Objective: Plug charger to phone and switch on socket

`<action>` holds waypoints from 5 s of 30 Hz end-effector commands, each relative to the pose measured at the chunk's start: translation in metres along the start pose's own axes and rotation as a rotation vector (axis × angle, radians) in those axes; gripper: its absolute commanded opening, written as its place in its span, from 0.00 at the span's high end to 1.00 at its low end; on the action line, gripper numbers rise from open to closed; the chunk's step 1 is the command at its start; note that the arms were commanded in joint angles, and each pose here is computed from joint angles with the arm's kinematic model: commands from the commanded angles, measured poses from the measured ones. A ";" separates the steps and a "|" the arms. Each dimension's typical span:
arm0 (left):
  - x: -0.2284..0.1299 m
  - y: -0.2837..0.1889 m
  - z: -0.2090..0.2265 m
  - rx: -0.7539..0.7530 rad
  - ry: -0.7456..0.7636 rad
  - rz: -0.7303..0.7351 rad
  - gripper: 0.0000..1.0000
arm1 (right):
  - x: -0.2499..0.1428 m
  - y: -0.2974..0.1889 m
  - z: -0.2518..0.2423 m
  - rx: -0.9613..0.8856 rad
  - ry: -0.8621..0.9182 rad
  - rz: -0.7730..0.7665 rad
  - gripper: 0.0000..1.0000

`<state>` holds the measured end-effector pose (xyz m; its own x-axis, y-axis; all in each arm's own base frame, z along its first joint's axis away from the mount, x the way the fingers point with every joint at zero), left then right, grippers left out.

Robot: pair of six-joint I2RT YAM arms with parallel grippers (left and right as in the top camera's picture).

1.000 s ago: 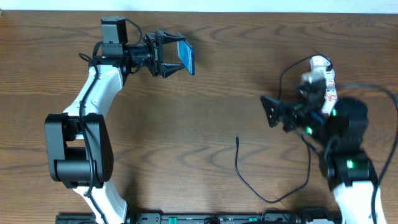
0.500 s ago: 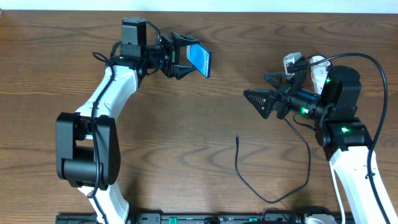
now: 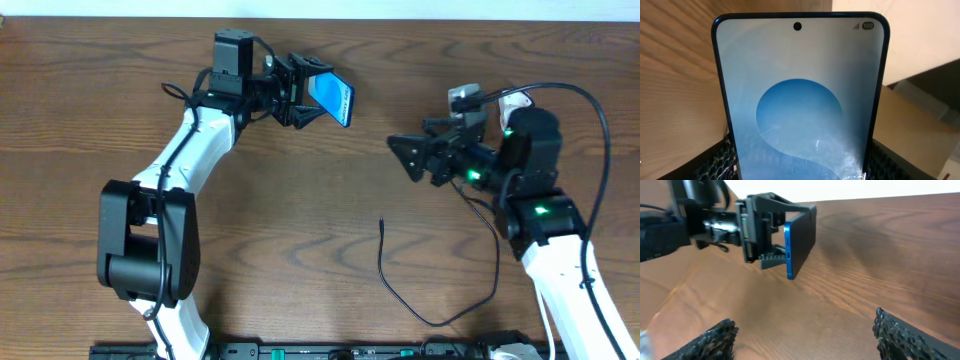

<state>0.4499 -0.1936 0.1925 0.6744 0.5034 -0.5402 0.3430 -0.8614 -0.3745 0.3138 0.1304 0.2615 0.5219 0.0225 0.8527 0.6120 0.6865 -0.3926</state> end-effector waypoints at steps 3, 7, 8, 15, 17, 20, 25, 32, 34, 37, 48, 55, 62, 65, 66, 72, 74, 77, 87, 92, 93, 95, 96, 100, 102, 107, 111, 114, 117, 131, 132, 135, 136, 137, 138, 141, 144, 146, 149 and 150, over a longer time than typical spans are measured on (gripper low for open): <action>-0.024 -0.007 -0.024 -0.047 0.092 0.019 0.93 | 0.003 0.014 0.008 -0.169 0.016 -0.004 0.14; -0.027 -0.004 -0.023 -0.042 0.096 0.028 0.92 | -0.001 0.020 0.014 -0.219 0.005 0.009 0.14; -0.029 -0.002 -0.022 -0.039 0.098 0.032 0.93 | -0.002 0.021 0.015 -0.225 0.004 0.011 0.14; -0.041 0.008 -0.019 -0.023 0.111 0.052 0.93 | -0.006 0.026 0.014 -0.238 0.027 0.022 0.15; -0.043 0.011 -0.018 -0.020 0.125 0.050 0.93 | -0.007 0.027 0.013 -0.239 0.031 0.027 0.16; -0.049 0.016 -0.016 -0.013 0.130 0.057 0.93 | -0.009 0.029 0.012 -0.240 0.033 0.034 0.15; -0.057 0.024 -0.014 -0.006 0.144 0.062 0.93 | -0.010 0.031 0.011 -0.241 0.045 0.038 0.19; -0.068 0.033 -0.014 -0.006 0.169 0.074 0.93 | -0.010 0.030 0.006 -0.281 0.067 0.029 0.22; -0.071 0.035 -0.013 -0.005 0.170 0.080 0.93 | -0.009 0.029 0.003 -0.302 0.070 0.025 0.25; -0.074 0.038 -0.013 -0.005 0.172 0.082 0.93 | -0.009 0.029 0.001 -0.316 0.079 0.023 0.25; -0.092 0.050 -0.010 -0.001 0.185 0.111 0.93 | -0.022 0.042 -0.007 -0.328 0.112 0.071 0.26; -0.100 0.055 -0.007 0.007 0.194 0.128 0.93 | -0.022 0.046 -0.009 -0.328 0.111 0.069 0.32; -0.105 0.058 -0.005 0.013 0.198 0.138 0.93 | -0.021 0.046 -0.010 -0.338 0.109 0.063 0.41; -0.106 0.059 -0.005 0.014 0.199 0.140 0.93 | -0.021 0.045 -0.012 -0.351 0.108 0.061 0.44; -0.106 0.059 -0.005 0.015 0.199 0.140 0.93 | -0.021 0.045 -0.012 -0.353 0.108 0.060 0.45; -0.107 0.059 -0.005 0.016 0.199 0.145 0.93 | -0.021 0.045 -0.012 -0.355 0.108 0.060 0.53; -0.107 0.059 -0.004 0.016 0.200 0.146 0.93 | -0.021 0.045 -0.013 -0.356 0.108 0.060 0.56; -0.109 0.059 -0.004 0.019 0.200 0.157 0.93 | -0.021 0.045 -0.013 -0.357 0.108 0.059 0.59; -0.110 0.059 -0.004 0.020 0.200 0.167 0.93 | -0.021 0.045 -0.014 -0.364 0.108 0.057 0.72; -0.110 0.059 -0.004 0.021 0.200 0.168 0.93 | -0.021 0.045 -0.014 -0.364 0.107 0.057 0.82; -0.110 0.059 -0.004 0.021 0.200 0.168 0.93 | -0.021 0.045 -0.014 -0.364 0.107 0.057 0.83; -0.110 0.059 -0.004 0.021 0.200 0.168 0.93 | -0.021 0.045 -0.014 -0.364 0.108 0.057 0.87; -0.110 0.059 -0.004 0.021 0.201 0.168 0.93 | -0.021 0.045 -0.014 -0.364 0.108 0.057 0.89; -0.110 0.059 -0.004 0.021 0.201 0.168 0.93 | -0.021 0.045 -0.014 -0.364 0.108 0.057 0.99; -0.110 0.059 -0.004 0.020 0.204 0.168 0.93 | -0.021 0.045 -0.014 -0.364 0.108 0.057 0.99; -0.110 0.059 -0.004 0.021 0.204 0.168 0.92 | -0.021 0.045 -0.014 -0.364 0.107 0.057 0.99; -0.110 0.058 -0.003 0.021 0.204 0.168 0.24 | -0.020 0.044 -0.015 -0.376 0.107 0.055 0.99; -0.110 0.058 -0.004 0.020 0.208 0.168 0.02 | -0.020 0.044 -0.015 -0.378 0.106 0.052 0.99; -0.110 0.058 -0.004 0.019 0.211 0.169 0.03 | -0.018 0.044 -0.017 -0.383 0.106 0.045 0.99; -0.111 0.028 -0.017 -0.026 0.275 0.361 0.02 | 0.002 0.027 -0.052 -0.459 0.221 -0.071 0.99; -0.110 0.024 -0.019 -0.033 0.282 0.376 0.02 | 0.002 0.024 -0.056 -0.464 0.257 -0.083 0.99; -0.103 0.015 -0.027 -0.062 0.306 0.383 0.02 | 0.004 0.021 -0.061 -0.435 0.389 -0.113 0.99; -0.101 0.012 -0.030 -0.076 0.318 0.378 0.02 | 0.006 0.020 -0.061 -0.411 0.449 -0.127 0.99; -0.097 0.009 -0.034 -0.090 0.330 0.370 0.02 | 0.007 0.020 -0.060 -0.384 0.507 -0.139 0.99; -0.094 0.005 -0.037 -0.106 0.343 0.362 0.02 | 0.009 0.020 -0.059 -0.352 0.567 -0.149 0.99; -0.085 -0.006 -0.051 -0.164 0.400 0.334 0.02 | 0.016 0.019 -0.054 -0.239 0.738 -0.171 0.99; -0.077 -0.017 -0.062 -0.213 0.449 0.304 0.02 | 0.028 0.019 -0.044 -0.115 0.839 -0.190 0.99; -0.070 -0.021 -0.068 -0.241 0.465 0.264 0.02 | 0.035 0.019 -0.036 -0.045 0.885 -0.198 0.99; -0.060 -0.021 -0.074 -0.264 0.453 0.186 0.02 | 0.042 0.018 -0.027 0.038 1.003 -0.200 0.99; -0.057 -0.021 -0.075 -0.271 0.449 0.162 0.02 | 0.043 0.018 -0.026 0.056 1.060 -0.196 0.99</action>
<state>0.4480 -0.2124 0.2643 0.9276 0.2733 -0.2548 0.2576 -0.9617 -0.0938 0.3680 0.1147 0.2640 0.6310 -0.6862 0.3620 0.7758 0.5545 -0.3011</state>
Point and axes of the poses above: each gripper's point midway between its finger pads, its own y axis out along the fingers, its own z axis along the line the jaws close on, x = y × z, the point moved 4 cm from there along -y, back along the fingers, and after that the axes turned 8 degrees about -y, right-handed, at the moved point
